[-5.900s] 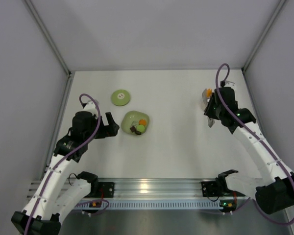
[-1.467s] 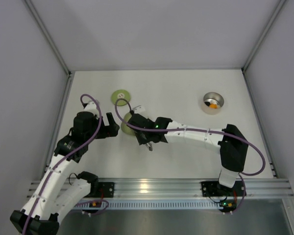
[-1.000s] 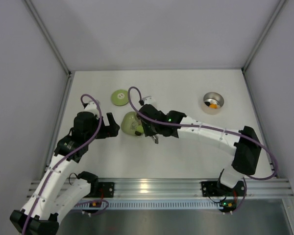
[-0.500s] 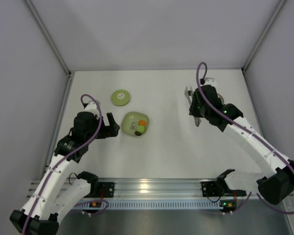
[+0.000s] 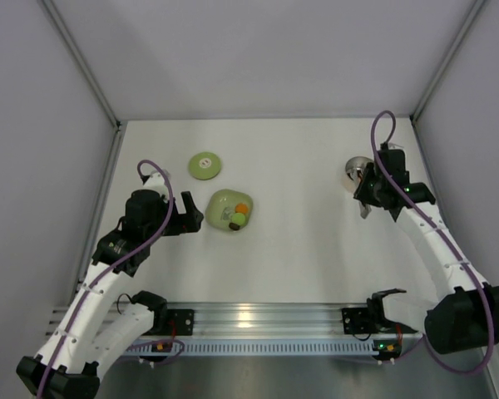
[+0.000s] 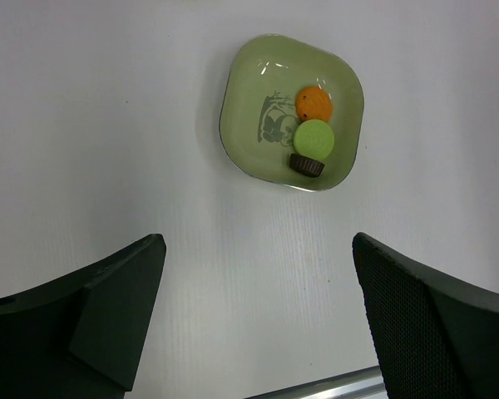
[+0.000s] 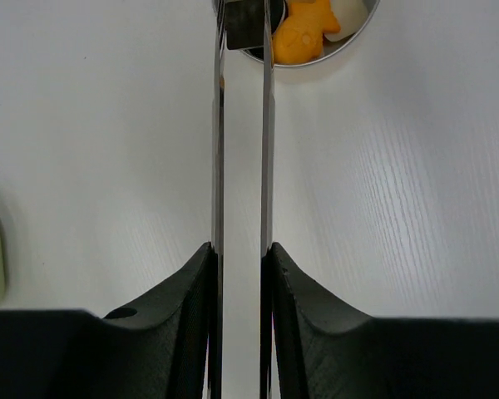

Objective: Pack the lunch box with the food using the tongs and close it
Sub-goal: Place the fake food in the packing box.

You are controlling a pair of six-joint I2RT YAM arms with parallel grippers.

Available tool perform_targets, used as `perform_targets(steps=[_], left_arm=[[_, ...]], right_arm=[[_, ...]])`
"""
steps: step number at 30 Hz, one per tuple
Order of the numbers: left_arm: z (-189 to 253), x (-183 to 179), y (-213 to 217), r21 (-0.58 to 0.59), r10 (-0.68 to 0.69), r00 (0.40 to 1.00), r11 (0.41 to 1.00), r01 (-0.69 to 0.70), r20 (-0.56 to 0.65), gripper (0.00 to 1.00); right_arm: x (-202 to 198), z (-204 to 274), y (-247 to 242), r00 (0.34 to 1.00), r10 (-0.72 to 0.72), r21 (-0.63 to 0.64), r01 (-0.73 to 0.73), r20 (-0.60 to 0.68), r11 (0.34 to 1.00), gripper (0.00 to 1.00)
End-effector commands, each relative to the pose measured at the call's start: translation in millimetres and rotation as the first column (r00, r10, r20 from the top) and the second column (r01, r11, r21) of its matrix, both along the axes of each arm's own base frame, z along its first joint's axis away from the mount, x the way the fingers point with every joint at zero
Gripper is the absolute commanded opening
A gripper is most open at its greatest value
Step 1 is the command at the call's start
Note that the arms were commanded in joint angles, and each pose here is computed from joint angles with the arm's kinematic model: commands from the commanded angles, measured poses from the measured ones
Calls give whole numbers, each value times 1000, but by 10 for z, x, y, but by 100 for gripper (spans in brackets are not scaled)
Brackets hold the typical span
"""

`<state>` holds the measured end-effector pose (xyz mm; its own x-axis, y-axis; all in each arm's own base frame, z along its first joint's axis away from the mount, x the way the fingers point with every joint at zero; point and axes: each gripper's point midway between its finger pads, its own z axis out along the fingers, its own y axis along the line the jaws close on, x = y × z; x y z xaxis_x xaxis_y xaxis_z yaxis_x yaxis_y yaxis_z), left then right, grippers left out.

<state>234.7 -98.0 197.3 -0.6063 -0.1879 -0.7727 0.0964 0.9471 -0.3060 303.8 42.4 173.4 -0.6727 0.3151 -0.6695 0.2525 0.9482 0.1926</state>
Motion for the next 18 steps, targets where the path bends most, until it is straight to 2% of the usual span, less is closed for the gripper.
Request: perform_targets(steps=[1, 18], left_arm=[[98, 39, -8, -16, 11, 999, 1000, -10, 40, 99], [98, 36, -18, -13, 9, 999, 1000, -9, 41, 99]], right_arm=[[194, 109, -72, 998, -8, 34, 6, 69, 999, 29], [441, 57, -204, 996, -65, 77, 60, 69, 995, 30]])
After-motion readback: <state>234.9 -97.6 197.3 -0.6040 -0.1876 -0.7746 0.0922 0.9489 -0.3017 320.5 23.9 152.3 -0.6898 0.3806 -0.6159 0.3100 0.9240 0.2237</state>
